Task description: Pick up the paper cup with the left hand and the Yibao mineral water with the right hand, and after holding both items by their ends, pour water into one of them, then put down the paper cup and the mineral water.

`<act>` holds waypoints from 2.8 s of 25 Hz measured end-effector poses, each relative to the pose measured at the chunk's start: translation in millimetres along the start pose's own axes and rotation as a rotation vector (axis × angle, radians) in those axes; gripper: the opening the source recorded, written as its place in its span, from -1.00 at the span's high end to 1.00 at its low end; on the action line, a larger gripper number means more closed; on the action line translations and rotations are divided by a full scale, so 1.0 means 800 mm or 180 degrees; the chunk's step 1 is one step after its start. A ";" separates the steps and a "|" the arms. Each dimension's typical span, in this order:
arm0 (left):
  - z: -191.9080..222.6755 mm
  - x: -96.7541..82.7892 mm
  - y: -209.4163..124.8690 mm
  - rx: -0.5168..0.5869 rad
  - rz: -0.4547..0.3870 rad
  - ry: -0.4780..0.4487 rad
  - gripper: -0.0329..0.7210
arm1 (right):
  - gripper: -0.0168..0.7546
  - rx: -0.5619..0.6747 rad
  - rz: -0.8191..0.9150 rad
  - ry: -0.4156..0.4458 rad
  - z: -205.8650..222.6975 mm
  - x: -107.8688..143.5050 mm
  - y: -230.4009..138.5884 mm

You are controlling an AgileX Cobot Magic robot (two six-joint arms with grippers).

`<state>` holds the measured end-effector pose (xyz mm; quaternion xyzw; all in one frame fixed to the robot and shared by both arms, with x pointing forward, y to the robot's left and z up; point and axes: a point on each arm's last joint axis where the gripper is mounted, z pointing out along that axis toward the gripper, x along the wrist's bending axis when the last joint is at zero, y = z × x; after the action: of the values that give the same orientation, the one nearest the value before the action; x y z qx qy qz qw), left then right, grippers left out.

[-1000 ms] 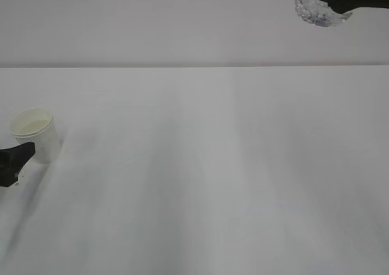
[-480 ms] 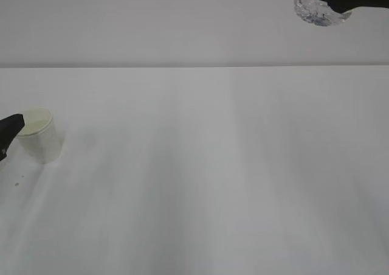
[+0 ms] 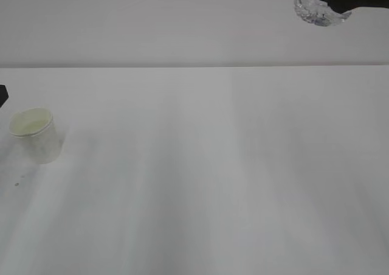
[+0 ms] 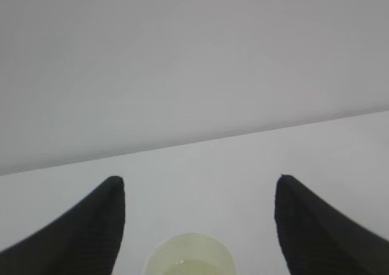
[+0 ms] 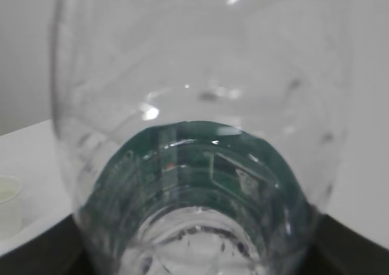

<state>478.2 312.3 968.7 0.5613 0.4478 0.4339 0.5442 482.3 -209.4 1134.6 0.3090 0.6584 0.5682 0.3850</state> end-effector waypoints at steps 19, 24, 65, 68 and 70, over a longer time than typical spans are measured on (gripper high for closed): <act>-0.029 -0.007 0.062 -0.0170 0.0291 0.0167 -0.52 | -0.27 0.0156 -0.0135 0.0015 -0.001 0.002 -0.017; -0.034 -0.008 0.072 -0.0231 0.0300 0.0183 -0.52 | -0.27 0.0247 -0.0134 -0.0033 -0.003 -0.001 -0.028; -0.037 -0.013 0.071 -0.0097 0.0420 0.0082 -0.49 | -0.27 0.0440 0.0239 -0.0659 -0.051 -0.010 -0.152; -0.037 -0.013 0.071 -0.0095 0.0420 0.0082 -0.49 | -0.27 0.0492 0.0261 -0.0697 -0.056 -0.008 -0.161; -0.037 -0.013 0.071 -0.0093 0.0418 0.0078 -0.49 | -0.27 0.0478 0.0284 -0.0720 -0.060 -0.006 -0.167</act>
<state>449.0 308.1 1026.2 0.5761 0.4102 0.4820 0.5172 447.7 -259.3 1006.2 0.4280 0.6371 0.4953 0.4069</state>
